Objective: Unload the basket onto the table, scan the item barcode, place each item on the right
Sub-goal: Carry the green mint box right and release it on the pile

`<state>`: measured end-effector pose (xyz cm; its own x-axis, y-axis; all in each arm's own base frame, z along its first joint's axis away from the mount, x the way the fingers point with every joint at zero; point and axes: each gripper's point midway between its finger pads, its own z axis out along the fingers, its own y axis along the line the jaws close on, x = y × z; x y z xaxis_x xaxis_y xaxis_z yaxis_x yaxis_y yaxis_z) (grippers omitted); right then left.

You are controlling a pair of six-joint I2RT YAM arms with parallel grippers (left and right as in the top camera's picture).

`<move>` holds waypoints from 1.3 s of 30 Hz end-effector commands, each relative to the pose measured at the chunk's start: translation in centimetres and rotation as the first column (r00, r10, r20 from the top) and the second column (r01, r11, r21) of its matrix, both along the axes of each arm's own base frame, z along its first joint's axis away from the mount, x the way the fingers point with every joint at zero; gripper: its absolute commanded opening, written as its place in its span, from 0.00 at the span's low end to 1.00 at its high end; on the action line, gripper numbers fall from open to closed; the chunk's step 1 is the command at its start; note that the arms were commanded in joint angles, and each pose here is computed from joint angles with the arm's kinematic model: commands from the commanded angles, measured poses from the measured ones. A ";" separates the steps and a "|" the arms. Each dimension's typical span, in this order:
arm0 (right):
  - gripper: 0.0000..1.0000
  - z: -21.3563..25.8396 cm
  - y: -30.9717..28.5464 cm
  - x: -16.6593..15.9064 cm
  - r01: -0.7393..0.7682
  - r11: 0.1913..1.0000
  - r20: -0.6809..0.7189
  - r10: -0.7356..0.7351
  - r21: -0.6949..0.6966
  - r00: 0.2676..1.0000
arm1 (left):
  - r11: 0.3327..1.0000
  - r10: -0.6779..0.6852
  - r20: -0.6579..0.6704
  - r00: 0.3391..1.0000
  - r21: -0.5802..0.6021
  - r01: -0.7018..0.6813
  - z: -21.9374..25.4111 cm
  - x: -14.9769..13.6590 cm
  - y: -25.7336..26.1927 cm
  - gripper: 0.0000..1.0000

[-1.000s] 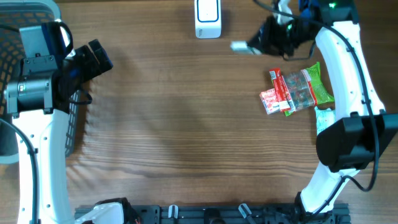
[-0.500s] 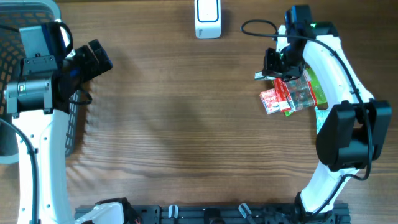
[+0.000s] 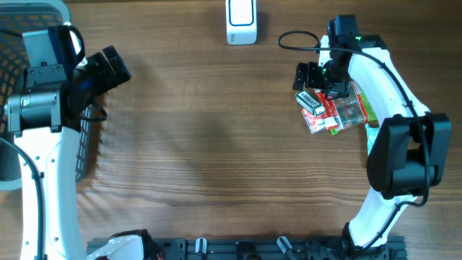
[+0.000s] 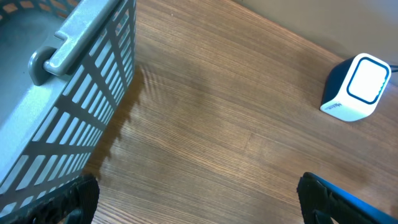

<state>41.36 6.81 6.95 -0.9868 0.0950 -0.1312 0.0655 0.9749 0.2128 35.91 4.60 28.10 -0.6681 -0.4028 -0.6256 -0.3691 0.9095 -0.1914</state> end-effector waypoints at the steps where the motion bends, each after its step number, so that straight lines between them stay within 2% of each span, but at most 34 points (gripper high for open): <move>1: 0.97 0.4 0.0 0.5 -0.025 1.000 0.007 0.025 -0.012 1.000 | 1.000 -0.007 0.016 1.000 0.020 0.007 0.7 0.0 0.2 1.00; 7: 1.00 2.0 0.0 1.0 -0.027 1.000 0.034 0.027 -0.011 0.999 | 1.000 -0.007 0.016 1.000 0.020 0.007 0.7 0.0 0.2 1.00; 30: 1.00 2.0 -0.1 0.9 -0.046 0.999 0.033 0.046 -0.016 0.998 | 1.000 -0.007 0.015 1.000 0.020 0.007 0.6 0.0 0.2 1.00; 35: 1.00 2.2 -0.1 1.9 -0.045 0.999 0.071 0.046 -0.014 0.996 | 1.000 -0.007 0.015 1.000 0.020 0.007 0.6 0.0 0.2 1.00; 39: 1.00 2.7 0.1 3.9 -0.044 0.999 0.157 0.045 -0.011 0.987 | 1.000 -0.007 0.015 1.000 0.020 0.007 0.6 0.0 0.2 1.00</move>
<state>43.37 6.99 8.80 -0.9753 0.0644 -0.2115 0.0174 0.9760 0.2170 35.91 4.60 28.10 -0.6681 -0.4028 -0.6256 -0.3691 0.9095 -0.1914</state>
